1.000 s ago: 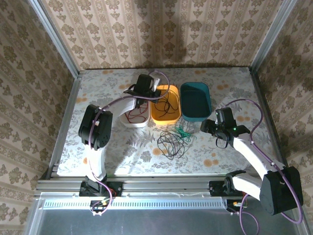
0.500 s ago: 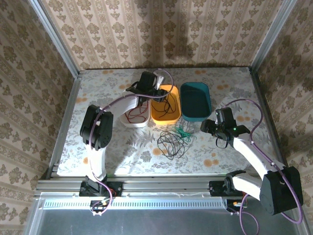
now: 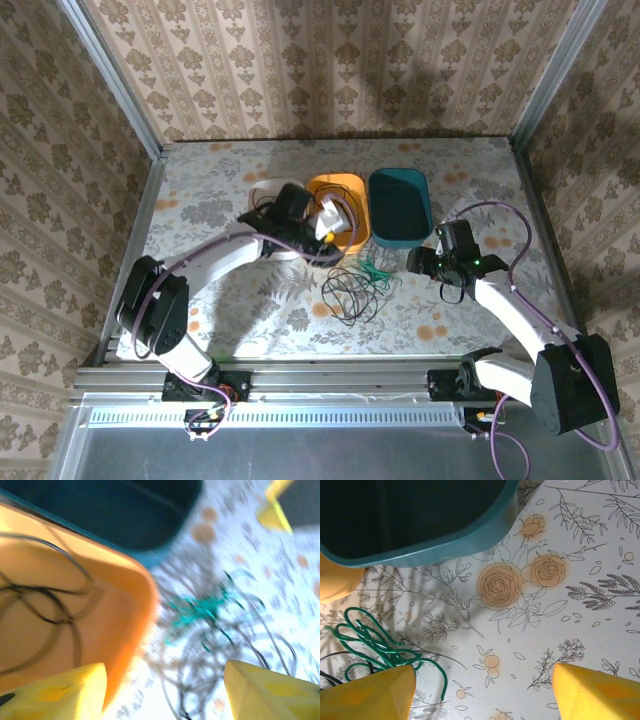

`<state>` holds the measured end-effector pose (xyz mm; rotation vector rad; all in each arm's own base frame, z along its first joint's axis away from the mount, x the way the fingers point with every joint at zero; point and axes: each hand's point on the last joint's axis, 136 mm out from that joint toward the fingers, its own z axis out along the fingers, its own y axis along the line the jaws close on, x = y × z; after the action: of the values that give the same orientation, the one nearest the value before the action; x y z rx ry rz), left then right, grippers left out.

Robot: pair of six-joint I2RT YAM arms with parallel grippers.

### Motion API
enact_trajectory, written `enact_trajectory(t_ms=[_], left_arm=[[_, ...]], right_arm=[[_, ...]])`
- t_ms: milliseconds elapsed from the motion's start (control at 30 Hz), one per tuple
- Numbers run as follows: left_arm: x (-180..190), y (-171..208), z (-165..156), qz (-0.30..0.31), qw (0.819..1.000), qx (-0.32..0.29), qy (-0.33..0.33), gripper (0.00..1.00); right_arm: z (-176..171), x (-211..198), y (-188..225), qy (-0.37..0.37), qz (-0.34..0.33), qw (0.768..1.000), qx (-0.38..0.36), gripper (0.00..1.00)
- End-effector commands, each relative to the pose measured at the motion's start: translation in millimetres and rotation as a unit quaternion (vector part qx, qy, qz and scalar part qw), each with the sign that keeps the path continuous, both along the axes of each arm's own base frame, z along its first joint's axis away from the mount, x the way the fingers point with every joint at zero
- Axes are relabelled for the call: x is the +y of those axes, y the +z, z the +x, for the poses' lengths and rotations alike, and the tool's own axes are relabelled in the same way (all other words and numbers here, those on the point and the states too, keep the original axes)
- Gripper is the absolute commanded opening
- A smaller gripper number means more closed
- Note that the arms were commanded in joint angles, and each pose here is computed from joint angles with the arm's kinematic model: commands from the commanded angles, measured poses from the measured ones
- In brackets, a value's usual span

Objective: Untangle the cables

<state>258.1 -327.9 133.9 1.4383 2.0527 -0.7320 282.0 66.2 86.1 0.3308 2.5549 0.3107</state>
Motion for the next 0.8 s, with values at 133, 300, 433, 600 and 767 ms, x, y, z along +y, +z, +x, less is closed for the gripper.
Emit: enact_trajectory(t_ms=[133, 300, 433, 600, 767], left_arm=[[8.0, -59.8, 0.5, 0.078, 0.996, 0.017, 0.025, 0.54], [-0.1, -78.0, 18.6, 0.086, 0.995, 0.005, 0.052, 0.52], [-0.3, -89.7, 25.6, 0.1, 0.993, -0.003, 0.062, 0.46], [-4.7, -92.3, 20.5, 0.096, 0.994, 0.009, 0.051, 0.22], [-14.6, -73.2, 10.9, 0.074, 0.997, -0.001, 0.028, 0.0]], right_arm=[[7.4, 6.3, 3.0, 0.015, 0.002, 1.0, -0.004, 0.74], [8.0, 4.4, 7.3, 0.016, -0.005, 1.0, -0.007, 0.74], [4.4, 2.3, 6.2, 0.015, -0.009, 1.0, -0.007, 0.74], [1.5, 0.7, 3.6, 0.01, -0.009, 1.0, -0.005, 0.74], [1.9, -1.9, 3.7, 0.0, -0.011, 1.0, -0.006, 0.74]])
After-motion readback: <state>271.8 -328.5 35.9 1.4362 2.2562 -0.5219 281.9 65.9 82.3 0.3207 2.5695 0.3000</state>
